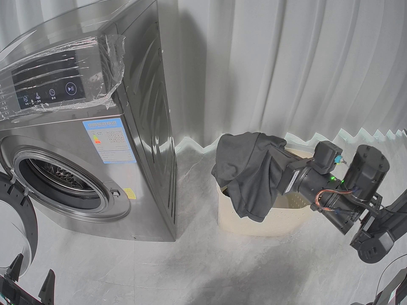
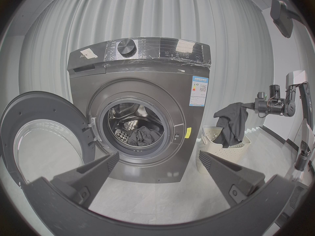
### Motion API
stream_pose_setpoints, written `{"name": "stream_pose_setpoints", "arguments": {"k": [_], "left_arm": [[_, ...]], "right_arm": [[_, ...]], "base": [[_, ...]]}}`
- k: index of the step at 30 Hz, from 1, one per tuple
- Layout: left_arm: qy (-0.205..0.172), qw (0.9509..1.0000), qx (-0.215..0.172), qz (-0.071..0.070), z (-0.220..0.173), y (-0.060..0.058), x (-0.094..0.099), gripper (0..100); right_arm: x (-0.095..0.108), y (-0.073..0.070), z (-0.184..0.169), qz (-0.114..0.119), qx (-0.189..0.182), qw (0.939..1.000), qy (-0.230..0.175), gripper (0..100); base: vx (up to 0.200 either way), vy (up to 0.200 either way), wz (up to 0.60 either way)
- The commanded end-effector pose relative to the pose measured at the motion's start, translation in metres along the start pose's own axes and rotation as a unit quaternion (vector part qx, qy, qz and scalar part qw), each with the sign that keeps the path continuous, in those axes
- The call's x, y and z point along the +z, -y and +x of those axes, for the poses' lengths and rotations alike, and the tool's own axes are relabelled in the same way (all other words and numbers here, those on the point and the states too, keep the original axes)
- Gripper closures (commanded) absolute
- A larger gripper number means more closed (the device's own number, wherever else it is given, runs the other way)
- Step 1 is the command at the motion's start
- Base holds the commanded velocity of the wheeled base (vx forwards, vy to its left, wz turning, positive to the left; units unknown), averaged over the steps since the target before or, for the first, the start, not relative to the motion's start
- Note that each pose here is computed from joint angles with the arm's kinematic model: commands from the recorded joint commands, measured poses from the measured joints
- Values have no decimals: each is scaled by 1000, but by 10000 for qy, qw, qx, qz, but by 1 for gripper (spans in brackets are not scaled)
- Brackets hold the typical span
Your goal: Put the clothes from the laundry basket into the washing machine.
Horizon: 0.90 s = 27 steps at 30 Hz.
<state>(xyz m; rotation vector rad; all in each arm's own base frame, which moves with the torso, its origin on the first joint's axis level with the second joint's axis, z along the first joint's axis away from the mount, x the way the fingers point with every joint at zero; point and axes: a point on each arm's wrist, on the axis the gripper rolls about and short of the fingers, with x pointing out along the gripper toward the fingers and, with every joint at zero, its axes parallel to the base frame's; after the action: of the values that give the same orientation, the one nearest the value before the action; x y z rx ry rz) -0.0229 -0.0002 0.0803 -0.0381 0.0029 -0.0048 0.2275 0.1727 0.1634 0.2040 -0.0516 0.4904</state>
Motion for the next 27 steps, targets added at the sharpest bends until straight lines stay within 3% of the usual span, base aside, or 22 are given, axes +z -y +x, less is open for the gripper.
{"name": "stream_pose_setpoints", "arguments": {"k": [1, 7, 9, 10, 12, 20, 27], "left_arm": [[-1, 10000, 2, 6, 0, 0, -5, 0], [-1, 10000, 2, 6, 0, 0, -5, 0], [-2, 10000, -6, 22, 0, 0, -5, 0], [-2, 10000, -6, 37, 0, 0, -5, 0], [-2, 10000, -6, 29, 0, 0, -5, 0], [-2, 10000, -6, 14, 0, 0, -5, 0], [-2, 10000, -6, -1, 0, 0, -5, 0]], "right_arm": [[34, 2, -19, -30, -18, 9987, 501, 100], [55, 8, -30, -95, -225, 9981, 573, 100], [54, 9, -34, -165, -298, 9989, 308, 100], [46, 12, -38, -235, -343, 9991, -44, 100], [43, 16, -39, -251, -413, 9986, -201, 100], [56, 18, -40, -222, -453, 9987, 97, 100], [57, 20, -42, -212, -530, 9983, 148, 100]], "base": [[0, 0, 0], [0, 0, 0], [0, 0, 0], [0, 0, 0], [-100, 0, 0], [-200, 0, 0], [0, 0, 0]]}}
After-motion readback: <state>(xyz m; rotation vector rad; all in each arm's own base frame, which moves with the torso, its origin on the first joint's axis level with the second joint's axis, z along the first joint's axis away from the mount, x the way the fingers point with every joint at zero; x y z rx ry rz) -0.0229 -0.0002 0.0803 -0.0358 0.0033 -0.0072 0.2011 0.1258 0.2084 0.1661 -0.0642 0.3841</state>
